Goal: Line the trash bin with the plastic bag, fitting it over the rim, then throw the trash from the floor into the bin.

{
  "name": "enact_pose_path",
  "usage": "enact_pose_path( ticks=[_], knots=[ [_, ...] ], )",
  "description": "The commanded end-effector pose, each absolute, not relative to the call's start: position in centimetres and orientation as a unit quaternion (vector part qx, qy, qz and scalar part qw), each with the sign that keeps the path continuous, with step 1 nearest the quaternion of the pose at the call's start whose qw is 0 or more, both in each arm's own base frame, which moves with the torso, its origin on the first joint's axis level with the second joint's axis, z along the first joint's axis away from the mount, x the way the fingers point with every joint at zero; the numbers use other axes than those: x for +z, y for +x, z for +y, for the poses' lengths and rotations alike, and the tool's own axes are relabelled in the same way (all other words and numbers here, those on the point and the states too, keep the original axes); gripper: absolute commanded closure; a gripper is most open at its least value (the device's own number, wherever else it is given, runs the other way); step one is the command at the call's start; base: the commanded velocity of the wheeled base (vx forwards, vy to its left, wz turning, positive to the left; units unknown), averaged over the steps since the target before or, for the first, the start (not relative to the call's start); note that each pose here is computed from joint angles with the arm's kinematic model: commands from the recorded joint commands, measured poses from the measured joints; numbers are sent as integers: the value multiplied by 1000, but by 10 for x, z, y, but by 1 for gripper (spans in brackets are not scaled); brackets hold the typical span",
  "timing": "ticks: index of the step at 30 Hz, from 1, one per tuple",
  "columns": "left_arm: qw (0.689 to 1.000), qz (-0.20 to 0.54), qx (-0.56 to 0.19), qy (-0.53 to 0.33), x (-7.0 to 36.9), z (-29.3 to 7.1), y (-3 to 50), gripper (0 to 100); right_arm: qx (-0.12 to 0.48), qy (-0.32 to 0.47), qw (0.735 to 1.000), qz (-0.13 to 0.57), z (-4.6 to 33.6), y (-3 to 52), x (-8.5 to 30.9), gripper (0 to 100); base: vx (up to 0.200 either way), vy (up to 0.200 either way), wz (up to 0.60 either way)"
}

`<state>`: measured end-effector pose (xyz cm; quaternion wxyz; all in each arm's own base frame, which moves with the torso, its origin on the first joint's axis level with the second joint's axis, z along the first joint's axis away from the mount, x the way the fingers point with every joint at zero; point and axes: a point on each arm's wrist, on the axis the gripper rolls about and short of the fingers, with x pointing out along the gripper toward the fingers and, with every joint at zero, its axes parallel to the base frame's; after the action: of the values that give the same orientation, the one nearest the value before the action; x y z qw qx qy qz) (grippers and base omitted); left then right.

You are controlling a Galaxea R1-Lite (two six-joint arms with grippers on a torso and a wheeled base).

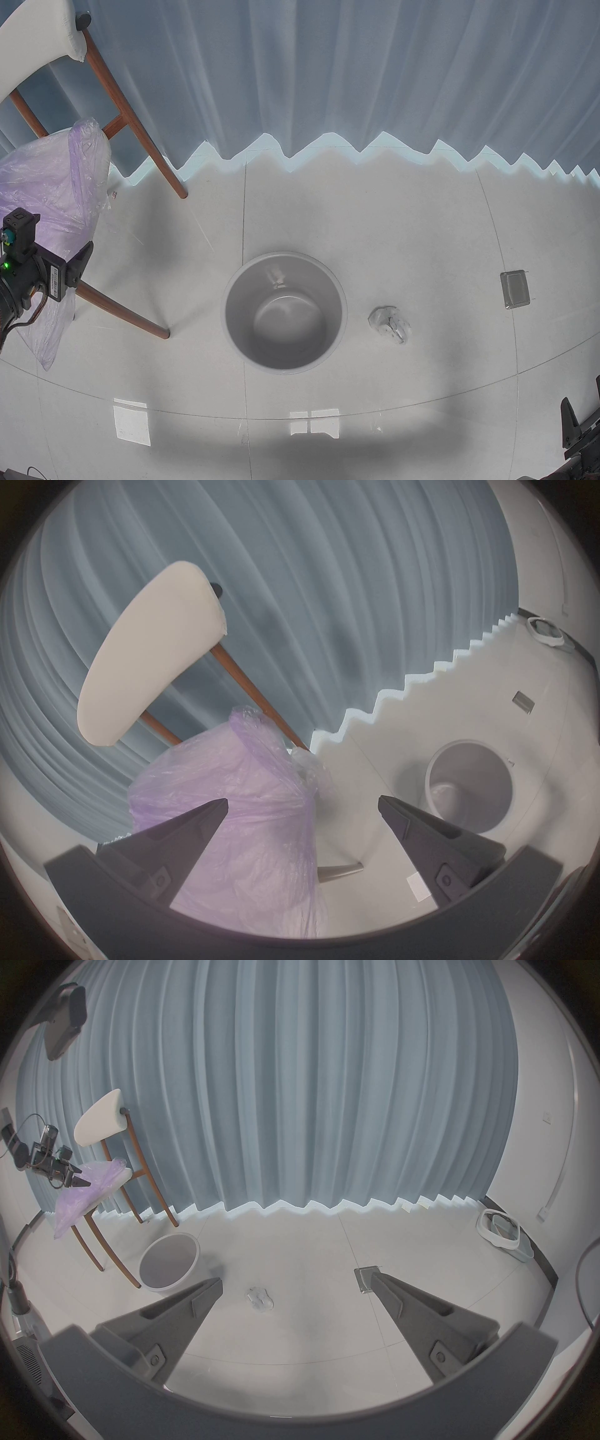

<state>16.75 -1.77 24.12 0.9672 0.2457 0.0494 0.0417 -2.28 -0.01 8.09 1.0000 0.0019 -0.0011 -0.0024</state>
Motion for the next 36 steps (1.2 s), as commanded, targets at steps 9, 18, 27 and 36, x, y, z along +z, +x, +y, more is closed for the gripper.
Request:
enact_pose_path(
  ticks=[9,18,27,36],
  knots=[
    [963,76,86,243,232,-17,216,0,2,1,1000,-2,0,-23,76,0,0,0,0],
    [961,90,98,241,229,-14,247,0,2,1,1000,-2,0,-23,76,0,0,0,0],
    [962,90,103,238,228,-14,273,0,2,1,1000,-2,0,-23,76,0,0,0,0],
    [960,105,114,233,221,-6,286,100,2,1,1000,-2,0,-23,76,0,0,0,0]
  ],
)
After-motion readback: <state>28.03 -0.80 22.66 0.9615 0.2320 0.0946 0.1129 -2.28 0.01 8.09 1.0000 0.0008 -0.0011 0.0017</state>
